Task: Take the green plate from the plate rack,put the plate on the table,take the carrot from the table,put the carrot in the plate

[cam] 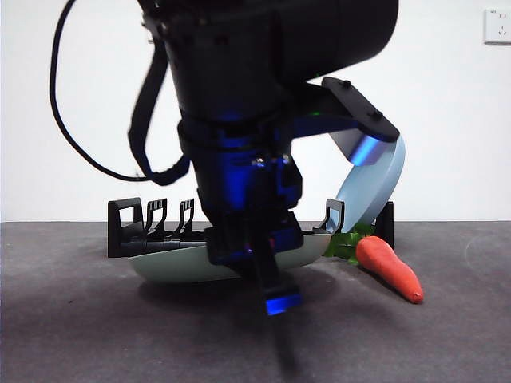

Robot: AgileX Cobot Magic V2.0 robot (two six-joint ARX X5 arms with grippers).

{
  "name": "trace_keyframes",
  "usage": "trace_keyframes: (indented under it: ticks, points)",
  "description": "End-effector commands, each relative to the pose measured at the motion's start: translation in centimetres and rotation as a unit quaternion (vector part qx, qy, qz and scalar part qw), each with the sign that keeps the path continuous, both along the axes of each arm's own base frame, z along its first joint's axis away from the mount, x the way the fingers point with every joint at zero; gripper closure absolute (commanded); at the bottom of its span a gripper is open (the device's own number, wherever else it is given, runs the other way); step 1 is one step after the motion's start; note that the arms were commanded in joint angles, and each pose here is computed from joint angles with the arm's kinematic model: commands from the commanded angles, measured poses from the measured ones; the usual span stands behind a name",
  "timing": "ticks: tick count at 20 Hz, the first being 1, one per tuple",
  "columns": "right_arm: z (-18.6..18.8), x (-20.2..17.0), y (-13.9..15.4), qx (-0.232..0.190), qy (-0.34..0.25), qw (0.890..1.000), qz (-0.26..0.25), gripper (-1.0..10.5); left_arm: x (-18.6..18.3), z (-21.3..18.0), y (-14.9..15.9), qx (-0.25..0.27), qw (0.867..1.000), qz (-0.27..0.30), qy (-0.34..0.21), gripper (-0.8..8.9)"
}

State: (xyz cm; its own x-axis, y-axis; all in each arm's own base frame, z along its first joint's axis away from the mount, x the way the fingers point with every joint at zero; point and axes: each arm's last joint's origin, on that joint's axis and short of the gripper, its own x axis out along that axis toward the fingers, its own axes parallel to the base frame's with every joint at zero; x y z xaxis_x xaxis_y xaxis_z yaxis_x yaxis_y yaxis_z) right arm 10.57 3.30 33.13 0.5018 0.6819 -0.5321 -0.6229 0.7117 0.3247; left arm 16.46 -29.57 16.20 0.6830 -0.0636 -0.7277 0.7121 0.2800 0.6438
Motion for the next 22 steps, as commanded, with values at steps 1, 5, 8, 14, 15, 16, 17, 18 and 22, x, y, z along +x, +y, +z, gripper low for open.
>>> trace_keyframes:
  ticks: [1,5,8,14,15,16,17,18,22]
  points:
    - [0.1,0.0,0.0,0.002,-0.001,1.000,0.000,3.5,0.0,-0.4,-0.2,-0.007,1.000,-0.010,0.012,8.20]
    - [0.1,0.0,0.0,0.002,-0.001,1.000,0.000,3.5,-0.3,-0.7,0.0,-0.016,0.998,-0.002,0.055,5.64]
    - [0.1,0.0,0.0,0.002,0.000,1.000,0.000,3.5,-0.3,-0.6,0.0,-0.023,0.998,0.003,0.056,4.67]
    - [0.1,0.1,0.0,0.001,0.001,1.000,-0.001,3.5,-1.2,3.3,0.8,-0.079,0.996,0.013,0.040,4.58]
    - [0.0,0.2,0.0,0.000,0.004,1.000,-0.002,3.5,-1.5,4.5,1.1,-0.094,0.995,0.017,0.039,4.58]
    - [-0.1,0.5,0.1,0.000,0.010,1.000,-0.002,3.5,-2.0,6.0,1.5,-0.111,0.993,0.017,0.035,4.58]
    - [-0.2,0.9,0.1,-0.001,0.014,1.000,-0.002,3.5,-2.5,7.7,1.9,-0.134,0.990,0.020,0.031,4.58]
    - [-0.3,1.4,0.2,-0.002,0.020,1.000,-0.002,3.5,-3.1,9.7,2.5,-0.161,0.986,0.023,0.027,4.58]
    - [-1.3,4.8,0.7,-0.012,0.034,0.999,-0.014,3.5,-6.1,17.7,5.7,-0.329,0.942,0.024,0.061,4.59]
